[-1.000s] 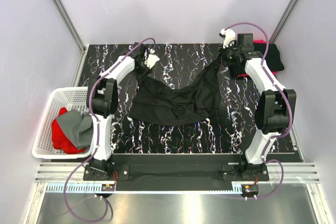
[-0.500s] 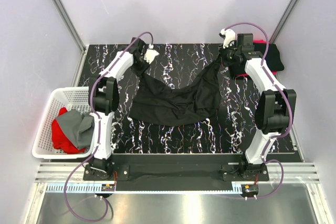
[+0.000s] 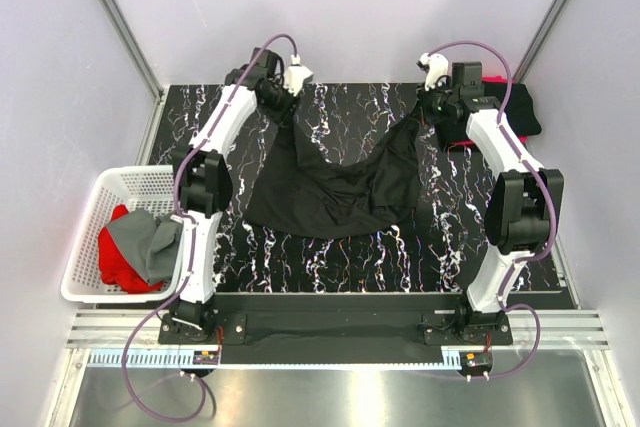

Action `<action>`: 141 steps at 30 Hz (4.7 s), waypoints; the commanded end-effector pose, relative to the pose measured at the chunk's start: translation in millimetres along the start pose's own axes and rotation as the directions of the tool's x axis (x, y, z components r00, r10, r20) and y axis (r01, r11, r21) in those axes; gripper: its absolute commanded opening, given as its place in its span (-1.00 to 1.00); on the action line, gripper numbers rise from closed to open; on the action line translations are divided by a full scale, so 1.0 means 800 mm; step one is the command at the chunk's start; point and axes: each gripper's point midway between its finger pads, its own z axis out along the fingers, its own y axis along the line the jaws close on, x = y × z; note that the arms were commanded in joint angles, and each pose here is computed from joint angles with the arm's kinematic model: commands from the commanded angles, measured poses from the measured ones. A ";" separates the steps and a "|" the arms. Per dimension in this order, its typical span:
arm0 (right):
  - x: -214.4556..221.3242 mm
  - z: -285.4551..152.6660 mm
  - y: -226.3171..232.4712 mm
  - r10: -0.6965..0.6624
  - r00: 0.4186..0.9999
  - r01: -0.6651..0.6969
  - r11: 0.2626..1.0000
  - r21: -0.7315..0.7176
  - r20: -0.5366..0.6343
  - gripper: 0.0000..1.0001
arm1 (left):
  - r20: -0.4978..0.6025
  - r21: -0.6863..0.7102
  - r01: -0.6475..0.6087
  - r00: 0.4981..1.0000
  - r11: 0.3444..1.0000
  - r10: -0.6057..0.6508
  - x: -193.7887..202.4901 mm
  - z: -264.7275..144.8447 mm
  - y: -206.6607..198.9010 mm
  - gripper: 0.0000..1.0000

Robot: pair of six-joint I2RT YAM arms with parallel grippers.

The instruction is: Fold and stack the t-shirts

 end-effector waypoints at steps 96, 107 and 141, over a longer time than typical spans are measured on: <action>-0.015 0.003 -0.009 -0.026 0.999 0.025 0.999 0.030 0.036 -1.00 | -0.249 -0.024 -0.187 0.953 0.982 0.175 0.092 0.082 0.035 -0.50; -0.016 0.003 -0.007 -0.025 0.999 0.024 0.999 0.024 0.039 -1.00 | -0.223 -0.037 -0.181 0.960 0.983 0.169 0.082 0.085 0.037 -0.46; -0.015 0.006 -0.009 -0.023 0.999 0.022 0.999 0.026 0.040 -1.00 | -0.141 -0.133 -0.198 0.974 0.971 0.179 0.045 0.084 0.061 -1.00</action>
